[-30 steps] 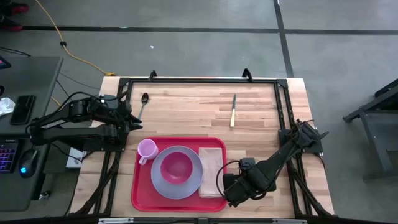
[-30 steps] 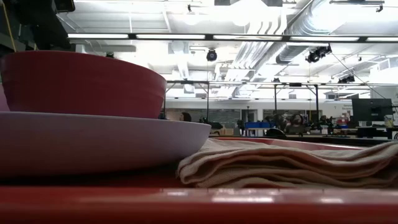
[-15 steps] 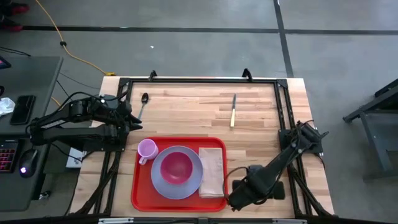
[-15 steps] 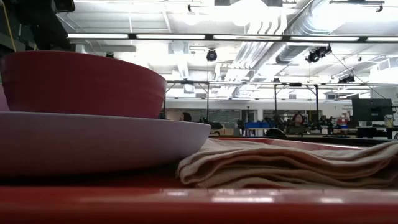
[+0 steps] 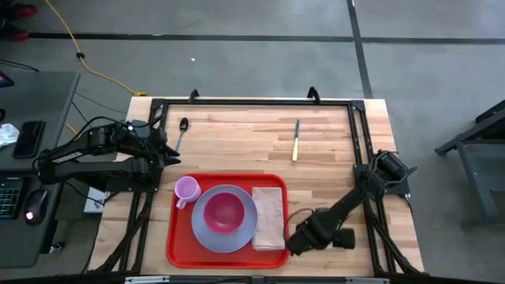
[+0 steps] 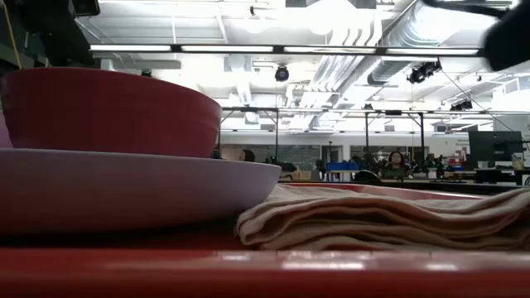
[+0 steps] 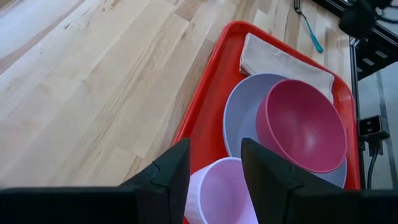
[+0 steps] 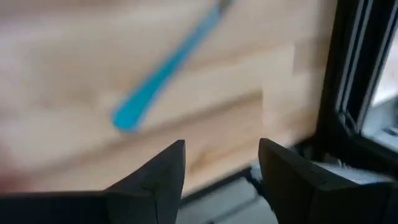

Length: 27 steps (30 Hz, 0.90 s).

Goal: Set up tray
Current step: Put the blue fork on the peach napkin on the orange serving tray

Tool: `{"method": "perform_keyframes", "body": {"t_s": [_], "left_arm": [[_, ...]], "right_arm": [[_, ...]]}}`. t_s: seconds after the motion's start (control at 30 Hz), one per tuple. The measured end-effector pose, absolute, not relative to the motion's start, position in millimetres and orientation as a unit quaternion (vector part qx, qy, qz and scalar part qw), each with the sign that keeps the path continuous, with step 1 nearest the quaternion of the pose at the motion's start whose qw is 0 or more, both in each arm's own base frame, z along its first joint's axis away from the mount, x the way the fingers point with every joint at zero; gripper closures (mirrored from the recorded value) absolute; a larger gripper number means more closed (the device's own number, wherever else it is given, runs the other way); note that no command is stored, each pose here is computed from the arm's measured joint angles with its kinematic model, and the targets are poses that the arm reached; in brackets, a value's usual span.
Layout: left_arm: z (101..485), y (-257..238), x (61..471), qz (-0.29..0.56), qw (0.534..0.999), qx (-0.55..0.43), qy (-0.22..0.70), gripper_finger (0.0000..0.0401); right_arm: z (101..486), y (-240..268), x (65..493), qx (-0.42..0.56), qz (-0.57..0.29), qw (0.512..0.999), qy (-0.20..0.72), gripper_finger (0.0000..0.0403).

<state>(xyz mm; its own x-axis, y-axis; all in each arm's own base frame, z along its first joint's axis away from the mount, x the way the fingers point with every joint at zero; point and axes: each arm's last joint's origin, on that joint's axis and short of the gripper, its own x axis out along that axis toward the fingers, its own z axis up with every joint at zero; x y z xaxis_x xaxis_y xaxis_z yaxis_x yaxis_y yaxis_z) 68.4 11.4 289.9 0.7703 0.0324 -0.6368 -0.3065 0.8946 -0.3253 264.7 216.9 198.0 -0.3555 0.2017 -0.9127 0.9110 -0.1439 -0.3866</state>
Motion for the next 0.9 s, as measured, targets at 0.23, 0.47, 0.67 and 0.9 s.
{"method": "perform_keyframes", "body": {"t_s": [0.23, 0.47, 0.67, 0.9], "left_arm": [[289.9, 11.5, 68.4, 0.094, 0.917, -0.209, 0.326, 0.0226], [289.9, 11.5, 68.4, 0.094, 0.917, -0.21, 0.326, 0.0226], [289.9, 11.4, 68.3, 0.094, 0.917, -0.21, 0.326, 0.0226], [289.9, 11.4, 68.4, 0.093, 0.917, -0.21, 0.326, 0.0226]], "right_arm": [[191.0, 189.1, 249.4, 0.478, -0.606, 0.294, 0.564, 0.022], [170.6, 176.3, 241.4, 0.518, -0.573, 0.293, 0.563, 0.022], [151.1, 172.2, 236.5, 0.535, -0.556, 0.297, 0.563, 0.022], [138.8, 168.5, 231.0, 0.537, -0.556, 0.294, 0.562, 0.022]]}}
